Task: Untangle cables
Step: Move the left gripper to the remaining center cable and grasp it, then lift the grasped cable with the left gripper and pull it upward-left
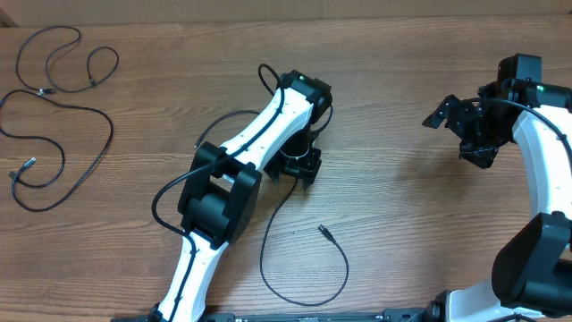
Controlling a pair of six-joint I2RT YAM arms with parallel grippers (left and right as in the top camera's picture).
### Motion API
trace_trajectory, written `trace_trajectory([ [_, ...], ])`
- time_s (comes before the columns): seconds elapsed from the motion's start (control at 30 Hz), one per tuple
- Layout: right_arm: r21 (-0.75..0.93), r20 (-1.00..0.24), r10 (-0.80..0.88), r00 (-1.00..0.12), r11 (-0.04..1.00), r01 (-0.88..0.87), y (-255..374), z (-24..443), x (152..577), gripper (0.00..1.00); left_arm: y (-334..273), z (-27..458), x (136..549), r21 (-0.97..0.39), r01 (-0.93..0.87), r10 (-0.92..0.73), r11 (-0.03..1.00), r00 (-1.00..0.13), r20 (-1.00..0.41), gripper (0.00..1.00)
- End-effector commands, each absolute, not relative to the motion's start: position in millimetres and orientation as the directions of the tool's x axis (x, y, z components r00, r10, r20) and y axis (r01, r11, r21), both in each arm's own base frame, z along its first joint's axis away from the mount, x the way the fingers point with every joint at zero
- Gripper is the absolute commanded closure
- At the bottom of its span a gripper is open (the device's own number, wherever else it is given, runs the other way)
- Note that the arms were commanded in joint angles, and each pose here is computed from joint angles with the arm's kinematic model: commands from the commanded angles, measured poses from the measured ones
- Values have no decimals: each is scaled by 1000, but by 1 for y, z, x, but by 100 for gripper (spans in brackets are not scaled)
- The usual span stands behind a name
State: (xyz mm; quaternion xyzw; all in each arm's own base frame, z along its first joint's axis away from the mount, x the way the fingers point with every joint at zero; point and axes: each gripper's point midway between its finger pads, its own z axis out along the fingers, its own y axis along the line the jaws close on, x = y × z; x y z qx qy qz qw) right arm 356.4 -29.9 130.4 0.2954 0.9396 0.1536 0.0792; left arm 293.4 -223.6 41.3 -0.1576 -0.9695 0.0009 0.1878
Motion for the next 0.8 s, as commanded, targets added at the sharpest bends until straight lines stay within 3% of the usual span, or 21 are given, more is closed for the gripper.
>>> trace_trajectory([
  [0.0,333,-77,592,-802,774,539,-35,135,359,0,-217,24,278,-70,317,316,946,-848,425,37],
  [0.27,333,-77,592,-802,774,539,-35,135,359,0,-210,14,261,-58,320,307,946,-824,476,41],
  [0.77,333,-77,592,-802,774,539,-35,135,359,0,-219,5,266,-60,344,335,937,-836,433,47],
])
